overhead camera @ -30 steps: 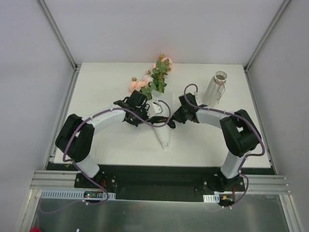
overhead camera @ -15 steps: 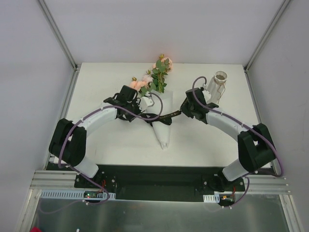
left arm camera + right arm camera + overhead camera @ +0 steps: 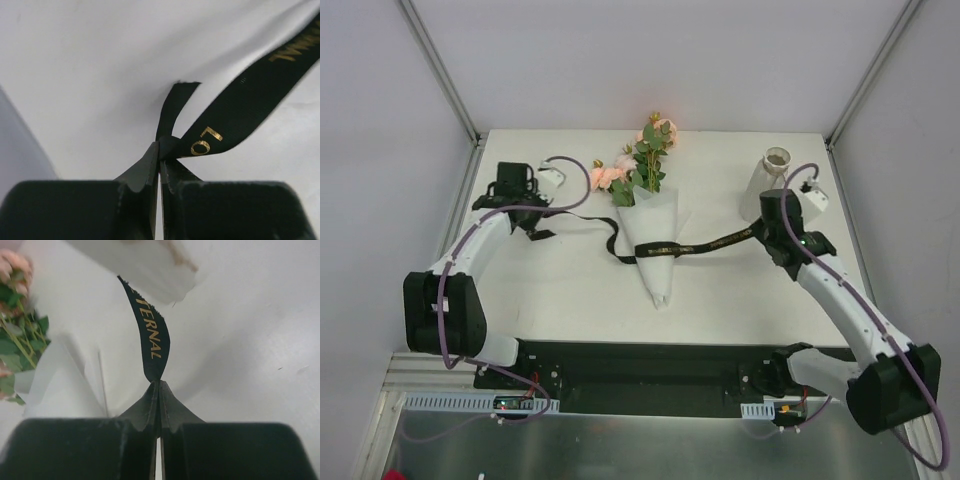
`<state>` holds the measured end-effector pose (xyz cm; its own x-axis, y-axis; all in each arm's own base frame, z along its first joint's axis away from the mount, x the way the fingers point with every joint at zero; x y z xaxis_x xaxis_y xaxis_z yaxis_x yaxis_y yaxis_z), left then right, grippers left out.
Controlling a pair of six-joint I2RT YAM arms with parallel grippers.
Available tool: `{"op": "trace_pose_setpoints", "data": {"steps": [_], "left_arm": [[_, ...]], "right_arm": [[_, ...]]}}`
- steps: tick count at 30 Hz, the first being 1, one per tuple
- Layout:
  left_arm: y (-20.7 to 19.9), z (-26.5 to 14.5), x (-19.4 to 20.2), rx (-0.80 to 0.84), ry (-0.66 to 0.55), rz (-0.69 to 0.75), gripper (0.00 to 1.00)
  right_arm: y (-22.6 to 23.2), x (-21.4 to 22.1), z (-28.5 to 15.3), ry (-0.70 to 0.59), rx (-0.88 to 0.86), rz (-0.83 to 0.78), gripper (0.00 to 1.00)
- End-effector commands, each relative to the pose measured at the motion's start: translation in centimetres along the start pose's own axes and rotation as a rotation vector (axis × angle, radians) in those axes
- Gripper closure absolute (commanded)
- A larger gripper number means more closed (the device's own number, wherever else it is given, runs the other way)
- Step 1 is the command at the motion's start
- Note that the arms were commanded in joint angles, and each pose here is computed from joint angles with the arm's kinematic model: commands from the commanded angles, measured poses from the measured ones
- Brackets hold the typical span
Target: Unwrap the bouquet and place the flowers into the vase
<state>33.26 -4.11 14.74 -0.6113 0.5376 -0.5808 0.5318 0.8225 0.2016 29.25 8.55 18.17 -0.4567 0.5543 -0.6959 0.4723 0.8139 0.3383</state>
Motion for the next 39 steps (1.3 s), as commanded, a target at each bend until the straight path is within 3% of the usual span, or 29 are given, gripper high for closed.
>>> {"op": "trace_pose_setpoints", "data": {"steps": [1,4,5,6,8,9,10,11,13,16,20,23,27,39], "left_arm": [[6.7,-3.2,3.8,-0.238,0.065,-0.21,1.0],[8.0,-4.2,5.1,-0.277,0.06,-0.253,0.99],[7.7,-4.4,5.4,-0.274,0.055,-0.254,0.89],[7.5,-4.6,5.6,-0.273,0.055,-0.252,0.48],[6.3,-4.7,5.4,-0.217,0.017,-0.257,0.12],[6.0,-4.8,5.5,-0.208,0.014,-0.261,0.01],[5.4,-4.9,5.3,-0.177,-0.004,-0.263,0.01],[5.0,-5.2,5.4,-0.163,-0.01,-0.263,0.01],[4.2,-5.4,5.6,-0.126,-0.014,-0.263,0.01],[3.0,-5.8,5.7,-0.071,-0.033,-0.249,0.01],[1.6,-5.0,7.0,-0.013,-0.012,-0.231,0.01],[1.2,-4.3,8.1,-0.005,0.032,-0.249,0.01],[0.7,-3.7,9.3,0.002,0.072,-0.254,0.01],[0.2,-3.6,9.8,0.007,0.065,-0.267,0.01]], "right_arm": [[-5.9,-4.5,-2.9,-0.184,0.17,-0.011,0.98],[-7.8,-5.7,-3.1,-0.2,0.219,-0.001,0.9],[-7.9,-6.2,-3.3,-0.205,0.224,-0.002,0.86],[-7.8,-6.3,-3.4,-0.202,0.219,-0.021,0.84],[-6.7,-6.1,-3.2,-0.172,0.171,-0.095,0.6],[-6.0,-6.1,-3.5,-0.171,0.147,-0.127,0.53],[-5.7,-5.9,-3.8,-0.178,0.138,-0.207,0.35],[-4.0,-5.1,-4.4,-0.178,0.08,-0.279,0.28],[-2.3,-4.5,-5.4,-0.194,0.038,-0.398,0.17],[0.8,-1.8,-7.4,-0.178,-0.097,-0.635,0.11],[4.8,5.0,-10.9,-0.108,-0.399,-1.006,0.07],[6.1,10.1,-12.8,-0.077,-0.528,-1.297,0.07],[6.7,14.8,-13.5,-0.072,-0.559,-1.574,0.07],[9.3,20.4,-10.4,-0.115,-0.506,-1.773,0.07]]}}
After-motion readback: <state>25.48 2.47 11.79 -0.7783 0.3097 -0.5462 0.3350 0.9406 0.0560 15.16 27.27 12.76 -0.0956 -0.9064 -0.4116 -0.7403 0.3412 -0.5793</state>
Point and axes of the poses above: each gripper's point midway between its finger pads, its own z axis out along the fingers, its own y axis along the line the jaws close on, x = y × z, the point moved 4 cm from there along -z, back along the fingers, and after that the axes turned 4 degrees about -z, right-handed, at the moved point
